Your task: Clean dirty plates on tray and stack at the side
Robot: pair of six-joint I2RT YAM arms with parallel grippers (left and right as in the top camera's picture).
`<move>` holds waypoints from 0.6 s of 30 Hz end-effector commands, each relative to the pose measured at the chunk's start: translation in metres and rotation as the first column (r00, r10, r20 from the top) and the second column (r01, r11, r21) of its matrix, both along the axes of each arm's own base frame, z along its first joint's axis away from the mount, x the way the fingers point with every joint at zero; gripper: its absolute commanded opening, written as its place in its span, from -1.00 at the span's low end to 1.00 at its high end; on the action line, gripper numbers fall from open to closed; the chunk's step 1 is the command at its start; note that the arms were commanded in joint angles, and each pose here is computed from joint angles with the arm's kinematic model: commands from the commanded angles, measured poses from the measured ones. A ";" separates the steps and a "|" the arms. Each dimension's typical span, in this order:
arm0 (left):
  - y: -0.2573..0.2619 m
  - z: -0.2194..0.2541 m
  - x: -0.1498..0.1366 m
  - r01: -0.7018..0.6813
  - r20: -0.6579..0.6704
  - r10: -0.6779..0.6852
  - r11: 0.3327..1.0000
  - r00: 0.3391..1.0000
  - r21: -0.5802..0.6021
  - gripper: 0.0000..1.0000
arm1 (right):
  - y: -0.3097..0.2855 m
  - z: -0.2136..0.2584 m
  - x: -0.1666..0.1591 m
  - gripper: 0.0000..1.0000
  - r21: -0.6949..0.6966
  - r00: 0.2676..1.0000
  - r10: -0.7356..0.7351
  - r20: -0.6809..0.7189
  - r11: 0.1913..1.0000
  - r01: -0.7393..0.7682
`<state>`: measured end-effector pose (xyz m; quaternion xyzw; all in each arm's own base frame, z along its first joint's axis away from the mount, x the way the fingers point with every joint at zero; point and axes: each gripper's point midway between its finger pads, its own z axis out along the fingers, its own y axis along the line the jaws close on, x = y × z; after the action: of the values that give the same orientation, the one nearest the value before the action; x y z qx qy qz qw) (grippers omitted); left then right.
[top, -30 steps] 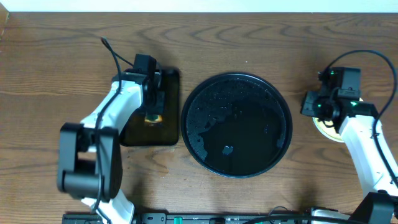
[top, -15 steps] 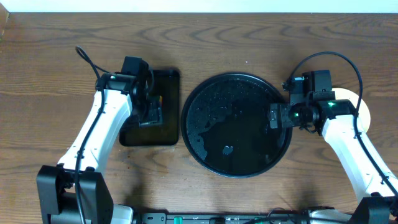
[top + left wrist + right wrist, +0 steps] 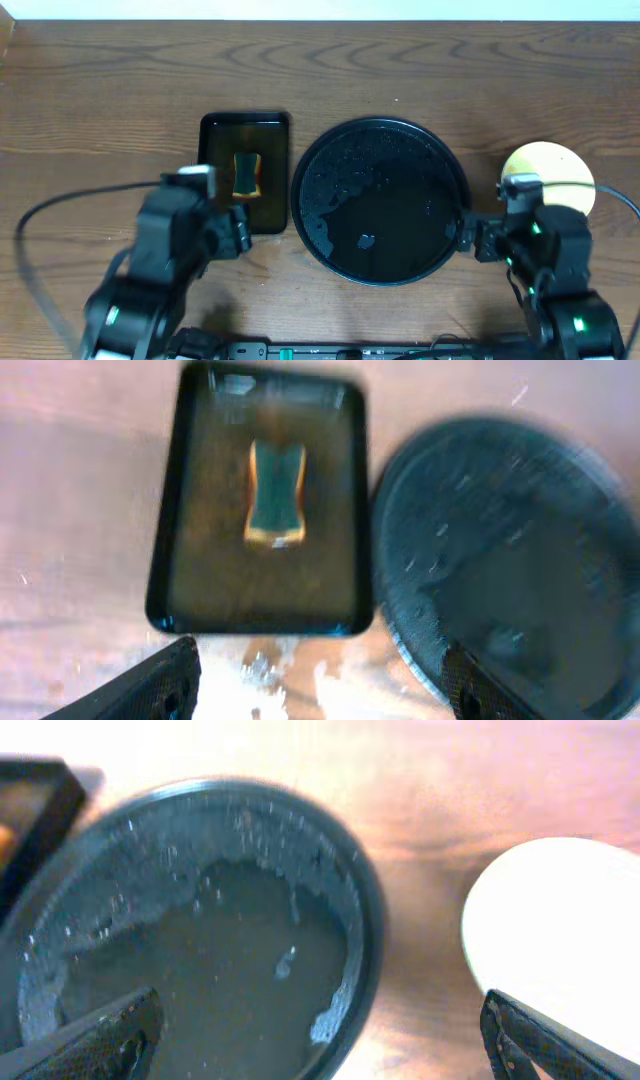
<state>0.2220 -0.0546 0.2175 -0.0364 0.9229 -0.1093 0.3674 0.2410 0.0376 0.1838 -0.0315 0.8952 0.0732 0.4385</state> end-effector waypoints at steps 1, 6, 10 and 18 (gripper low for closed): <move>0.006 0.016 -0.011 -0.001 0.092 0.001 1.000 0.996 0.006 0.57 | -0.004 0.011 -0.006 0.99 0.003 0.998 -0.025 0.060 1.000 0.025; 0.007 0.024 -0.017 -0.001 0.132 0.002 1.000 0.991 -0.003 0.57 | -0.005 0.004 -0.010 0.98 -0.002 0.999 -0.025 0.024 1.000 0.025; 0.007 0.024 -0.017 -0.001 0.130 0.002 1.000 0.992 -0.003 0.58 | -0.005 -0.008 -0.019 0.99 -0.009 0.999 -0.025 -0.035 1.000 0.025; 0.007 0.024 -0.017 -0.001 0.130 0.002 1.000 0.992 -0.003 0.58 | -0.008 -0.032 -0.042 0.99 -0.026 0.986 -0.027 -0.167 0.999 0.023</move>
<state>0.2045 -0.0492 0.2442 -0.0319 0.8956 -0.1201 0.4272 0.2040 0.0311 0.1590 -0.0256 0.9241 0.0617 0.3763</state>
